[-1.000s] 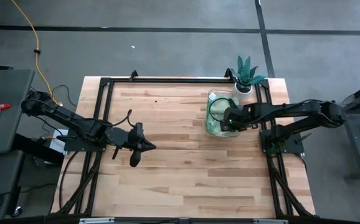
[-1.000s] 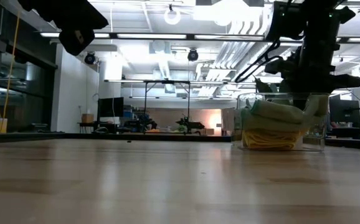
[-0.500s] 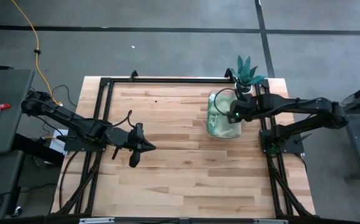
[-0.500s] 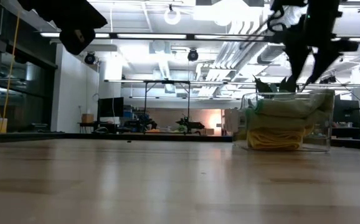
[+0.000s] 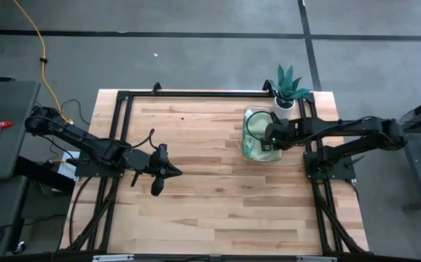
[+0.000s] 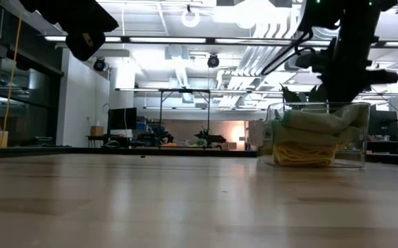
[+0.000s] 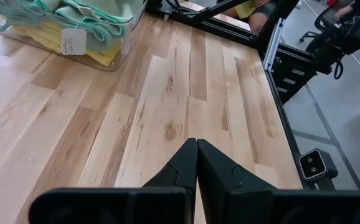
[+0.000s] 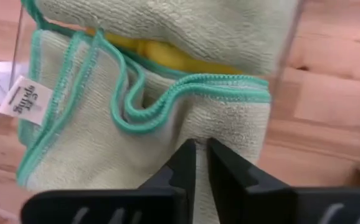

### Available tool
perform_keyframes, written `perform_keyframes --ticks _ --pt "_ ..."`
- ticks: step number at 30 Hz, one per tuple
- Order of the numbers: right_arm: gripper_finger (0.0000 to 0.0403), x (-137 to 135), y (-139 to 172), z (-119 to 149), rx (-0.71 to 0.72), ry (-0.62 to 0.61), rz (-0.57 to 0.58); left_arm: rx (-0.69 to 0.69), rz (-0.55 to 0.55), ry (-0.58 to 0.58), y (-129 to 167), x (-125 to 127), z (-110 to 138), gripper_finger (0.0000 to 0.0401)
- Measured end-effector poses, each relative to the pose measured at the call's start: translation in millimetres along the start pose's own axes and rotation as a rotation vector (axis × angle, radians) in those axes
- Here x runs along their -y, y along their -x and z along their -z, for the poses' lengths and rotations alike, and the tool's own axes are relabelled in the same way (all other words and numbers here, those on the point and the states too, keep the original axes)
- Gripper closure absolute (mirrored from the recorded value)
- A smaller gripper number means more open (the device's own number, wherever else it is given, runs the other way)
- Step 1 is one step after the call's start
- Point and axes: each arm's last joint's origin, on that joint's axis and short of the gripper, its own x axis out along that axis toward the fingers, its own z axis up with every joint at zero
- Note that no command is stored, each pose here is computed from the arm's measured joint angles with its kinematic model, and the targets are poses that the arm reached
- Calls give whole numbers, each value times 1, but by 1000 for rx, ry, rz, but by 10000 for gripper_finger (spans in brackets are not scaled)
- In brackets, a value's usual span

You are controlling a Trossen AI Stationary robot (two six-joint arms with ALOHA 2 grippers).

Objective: Fold microfiber towels
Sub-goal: Put the folded green microfiber towel into the transparent bin, then return to Home Position

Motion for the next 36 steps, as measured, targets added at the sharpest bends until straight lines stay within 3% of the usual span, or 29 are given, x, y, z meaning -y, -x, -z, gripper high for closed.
perform_keyframes --ticks 8,12,17,22,28,31,36 --pt "399 4 -26 0 17 -51 -39 2 1 1 0 0 0 401" --pt "392 6 -12 -4 64 -32 -33 3 1 1 0 0 0 401" --pt "401 3 29 -11 165 119 -169 17 53 -26 6 0 -9 401" --pt "402 6 63 -5 299 185 -363 88 73 -94 28 -6 -39 401" --pt "402 2 93 9 539 290 -538 223 -31 -229 77 -28 -66 401" --pt "403 -4 102 16 597 464 -617 328 -67 -246 102 -38 -69 401" --pt "403 -11 107 25 562 689 -728 433 -69 -213 126 -54 -44 401"
